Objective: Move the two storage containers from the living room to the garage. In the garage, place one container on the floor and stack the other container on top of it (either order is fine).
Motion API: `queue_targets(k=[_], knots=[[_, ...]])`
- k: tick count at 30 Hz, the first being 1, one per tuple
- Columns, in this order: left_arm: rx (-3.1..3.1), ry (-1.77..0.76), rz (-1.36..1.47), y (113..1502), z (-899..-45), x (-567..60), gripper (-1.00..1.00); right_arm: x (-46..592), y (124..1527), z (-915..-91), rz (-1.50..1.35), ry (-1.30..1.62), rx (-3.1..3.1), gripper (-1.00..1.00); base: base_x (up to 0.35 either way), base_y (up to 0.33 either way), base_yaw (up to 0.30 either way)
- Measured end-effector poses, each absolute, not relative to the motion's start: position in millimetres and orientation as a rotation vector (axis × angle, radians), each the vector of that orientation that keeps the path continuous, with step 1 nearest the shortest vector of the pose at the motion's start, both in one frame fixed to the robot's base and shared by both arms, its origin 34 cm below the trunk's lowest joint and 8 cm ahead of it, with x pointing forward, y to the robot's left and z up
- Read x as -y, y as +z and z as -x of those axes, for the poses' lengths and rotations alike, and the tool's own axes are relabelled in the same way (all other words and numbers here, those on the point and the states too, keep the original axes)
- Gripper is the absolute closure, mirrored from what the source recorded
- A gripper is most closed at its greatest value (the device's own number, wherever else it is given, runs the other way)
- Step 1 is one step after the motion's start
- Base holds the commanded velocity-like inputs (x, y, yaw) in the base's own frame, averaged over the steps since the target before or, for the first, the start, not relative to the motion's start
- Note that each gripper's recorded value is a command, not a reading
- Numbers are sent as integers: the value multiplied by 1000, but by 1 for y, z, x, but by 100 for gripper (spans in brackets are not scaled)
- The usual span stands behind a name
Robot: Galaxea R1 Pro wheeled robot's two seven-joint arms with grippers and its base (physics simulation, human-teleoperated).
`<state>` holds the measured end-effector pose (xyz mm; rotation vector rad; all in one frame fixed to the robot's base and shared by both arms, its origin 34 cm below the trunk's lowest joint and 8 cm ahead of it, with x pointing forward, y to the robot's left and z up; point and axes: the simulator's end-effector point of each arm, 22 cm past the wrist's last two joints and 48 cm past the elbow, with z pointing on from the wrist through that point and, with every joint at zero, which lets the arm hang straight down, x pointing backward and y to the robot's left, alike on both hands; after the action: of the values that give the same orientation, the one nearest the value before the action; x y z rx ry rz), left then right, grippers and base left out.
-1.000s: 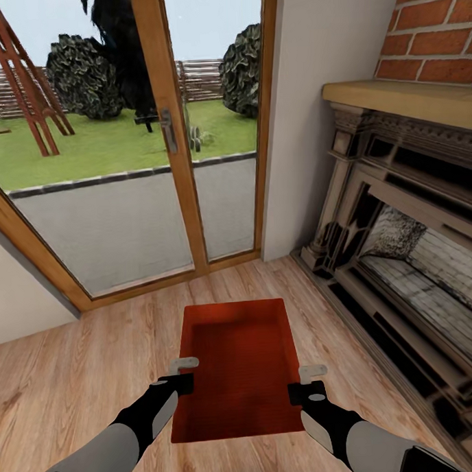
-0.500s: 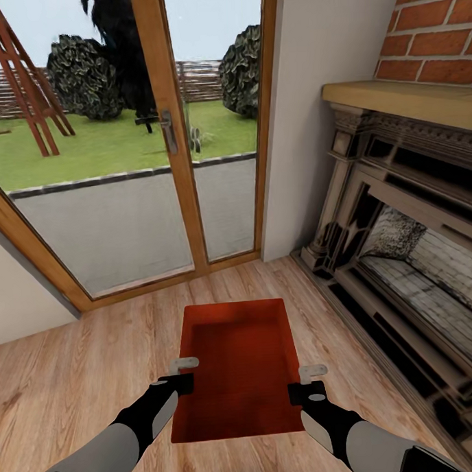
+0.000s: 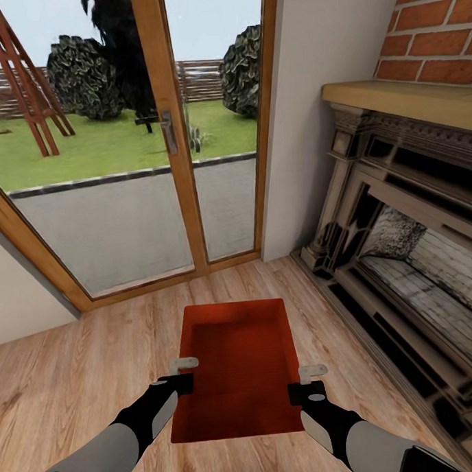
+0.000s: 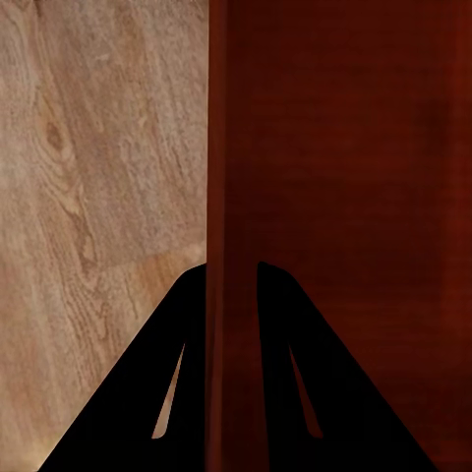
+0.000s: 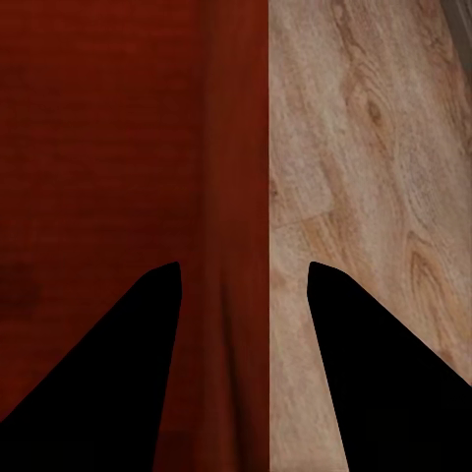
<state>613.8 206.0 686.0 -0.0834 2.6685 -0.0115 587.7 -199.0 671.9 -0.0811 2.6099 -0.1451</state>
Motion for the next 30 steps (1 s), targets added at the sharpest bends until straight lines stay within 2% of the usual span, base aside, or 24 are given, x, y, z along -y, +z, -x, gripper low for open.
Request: queue_targets(k=[6,30], knots=[[-2668,-11,82,686,-614,-206,100,199,672,-588,81,-145,-2610,100,0,0,87],[-2668,-11,82,686,-614,-205,100,199,672,-588,80,-144,-2609,100,0,0,267]])
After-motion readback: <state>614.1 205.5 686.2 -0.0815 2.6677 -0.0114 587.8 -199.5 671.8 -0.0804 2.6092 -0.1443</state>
